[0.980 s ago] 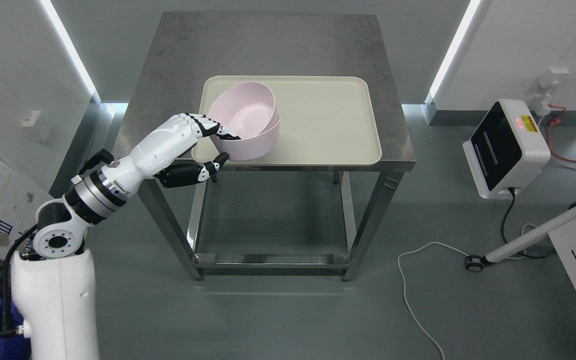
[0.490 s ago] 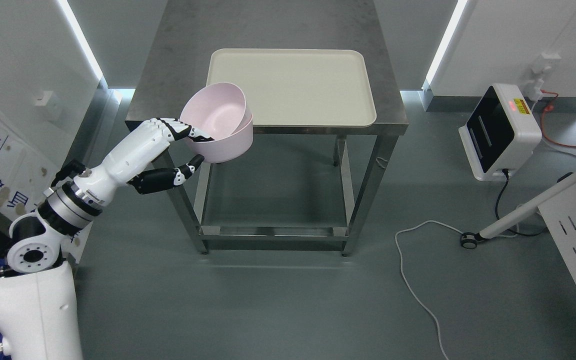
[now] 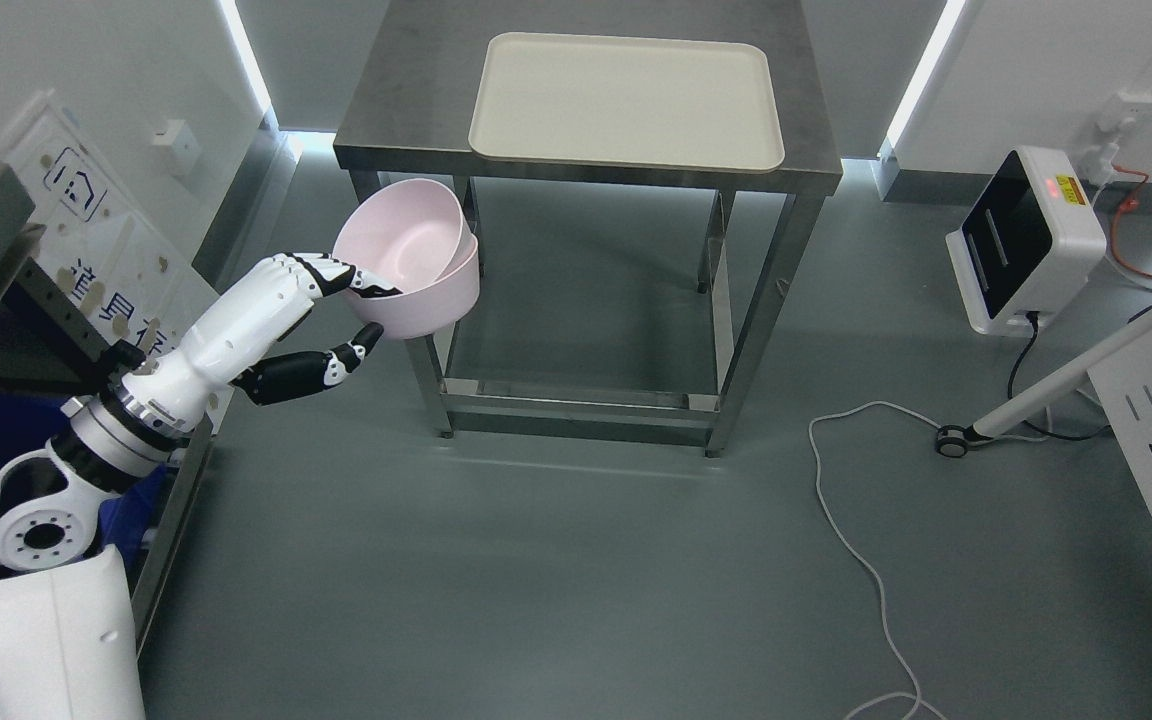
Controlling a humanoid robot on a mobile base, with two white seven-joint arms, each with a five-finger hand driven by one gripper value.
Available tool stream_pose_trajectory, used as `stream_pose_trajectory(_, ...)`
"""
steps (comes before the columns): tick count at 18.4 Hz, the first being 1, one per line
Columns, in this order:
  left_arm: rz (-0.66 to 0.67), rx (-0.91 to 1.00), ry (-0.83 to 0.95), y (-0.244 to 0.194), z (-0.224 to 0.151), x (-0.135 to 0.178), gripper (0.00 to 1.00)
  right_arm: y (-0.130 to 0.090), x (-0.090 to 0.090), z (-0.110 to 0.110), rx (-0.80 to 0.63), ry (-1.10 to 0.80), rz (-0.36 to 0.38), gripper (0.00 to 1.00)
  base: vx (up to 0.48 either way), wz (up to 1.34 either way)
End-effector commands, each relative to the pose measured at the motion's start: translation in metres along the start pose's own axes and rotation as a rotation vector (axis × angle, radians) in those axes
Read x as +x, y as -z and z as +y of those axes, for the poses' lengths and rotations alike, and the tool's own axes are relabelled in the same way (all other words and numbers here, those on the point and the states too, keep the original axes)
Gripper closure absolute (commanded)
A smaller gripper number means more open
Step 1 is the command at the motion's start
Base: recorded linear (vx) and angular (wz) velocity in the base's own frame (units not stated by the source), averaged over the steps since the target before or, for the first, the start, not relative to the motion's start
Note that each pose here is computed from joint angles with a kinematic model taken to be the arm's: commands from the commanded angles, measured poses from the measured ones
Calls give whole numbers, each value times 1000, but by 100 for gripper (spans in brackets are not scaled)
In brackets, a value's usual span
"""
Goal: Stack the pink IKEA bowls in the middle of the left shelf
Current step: 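Hold the bowls in the left hand while driving to the shelf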
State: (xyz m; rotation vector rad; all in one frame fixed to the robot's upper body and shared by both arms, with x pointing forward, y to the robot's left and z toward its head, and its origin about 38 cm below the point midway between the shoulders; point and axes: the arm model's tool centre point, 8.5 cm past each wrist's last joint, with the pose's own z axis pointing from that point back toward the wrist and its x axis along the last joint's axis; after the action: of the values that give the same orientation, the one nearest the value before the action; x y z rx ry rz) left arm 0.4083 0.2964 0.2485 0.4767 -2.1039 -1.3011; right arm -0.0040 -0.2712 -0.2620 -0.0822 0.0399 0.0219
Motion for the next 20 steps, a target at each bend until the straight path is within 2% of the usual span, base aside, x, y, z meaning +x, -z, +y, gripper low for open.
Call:
stream_pose_trajectory(1, 28, 1, -7, -12, -4, -2, 98, 1, -7, -11, -16, 34, -10, 0, -344, 104)
stream_pose_trajectory(20, 43, 12, 0, -18, 1, -5, 98, 1, -7, -11, -16, 34, -8, 0, -271, -14)
